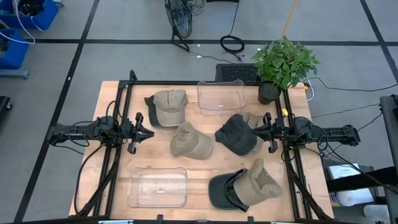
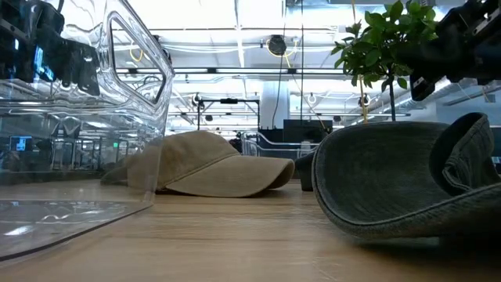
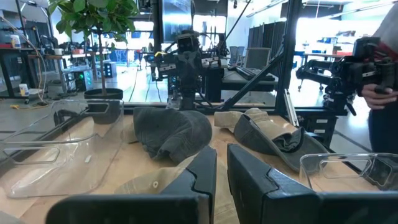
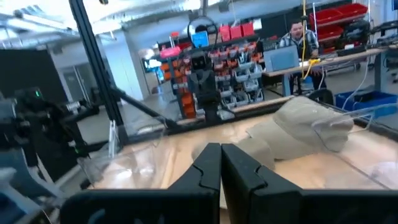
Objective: Pick & Place hat
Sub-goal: Put the dark gray cap into the top transparent bin
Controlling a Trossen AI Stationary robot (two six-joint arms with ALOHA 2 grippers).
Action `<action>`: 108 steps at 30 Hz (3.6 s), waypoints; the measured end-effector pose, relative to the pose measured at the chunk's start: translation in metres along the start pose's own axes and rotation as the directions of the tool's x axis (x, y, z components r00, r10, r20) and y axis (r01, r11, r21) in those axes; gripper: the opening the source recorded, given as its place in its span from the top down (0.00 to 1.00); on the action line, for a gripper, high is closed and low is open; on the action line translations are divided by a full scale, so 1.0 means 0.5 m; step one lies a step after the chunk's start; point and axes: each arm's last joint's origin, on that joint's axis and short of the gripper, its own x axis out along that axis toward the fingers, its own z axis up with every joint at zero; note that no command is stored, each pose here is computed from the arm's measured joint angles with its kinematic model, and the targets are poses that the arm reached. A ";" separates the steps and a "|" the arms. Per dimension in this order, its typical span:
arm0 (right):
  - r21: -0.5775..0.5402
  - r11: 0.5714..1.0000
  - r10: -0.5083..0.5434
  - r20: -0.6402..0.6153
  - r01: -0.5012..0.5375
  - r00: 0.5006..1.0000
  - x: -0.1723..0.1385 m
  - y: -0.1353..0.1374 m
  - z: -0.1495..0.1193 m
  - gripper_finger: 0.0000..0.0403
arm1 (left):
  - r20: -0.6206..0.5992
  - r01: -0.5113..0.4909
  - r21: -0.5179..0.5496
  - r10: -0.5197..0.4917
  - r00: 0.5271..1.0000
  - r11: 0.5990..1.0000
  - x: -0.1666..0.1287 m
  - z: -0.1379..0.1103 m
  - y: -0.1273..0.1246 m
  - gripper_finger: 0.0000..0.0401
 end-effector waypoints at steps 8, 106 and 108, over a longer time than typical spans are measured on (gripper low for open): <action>-0.013 1.000 0.022 0.033 -0.022 0.999 0.014 0.004 0.011 1.00 | 0.000 0.000 0.000 0.000 1.000 1.000 0.000 0.000 0.000 0.88; -0.187 0.753 -0.371 -0.912 0.631 0.173 0.262 -0.096 0.025 0.29 | 0.071 -0.022 0.000 0.022 0.997 1.000 0.000 0.014 0.001 0.88; -0.187 0.753 -0.371 -0.912 0.630 0.172 0.258 -0.097 0.018 0.32 | 0.097 -0.022 -0.029 0.025 0.995 0.999 -0.001 0.019 0.001 0.88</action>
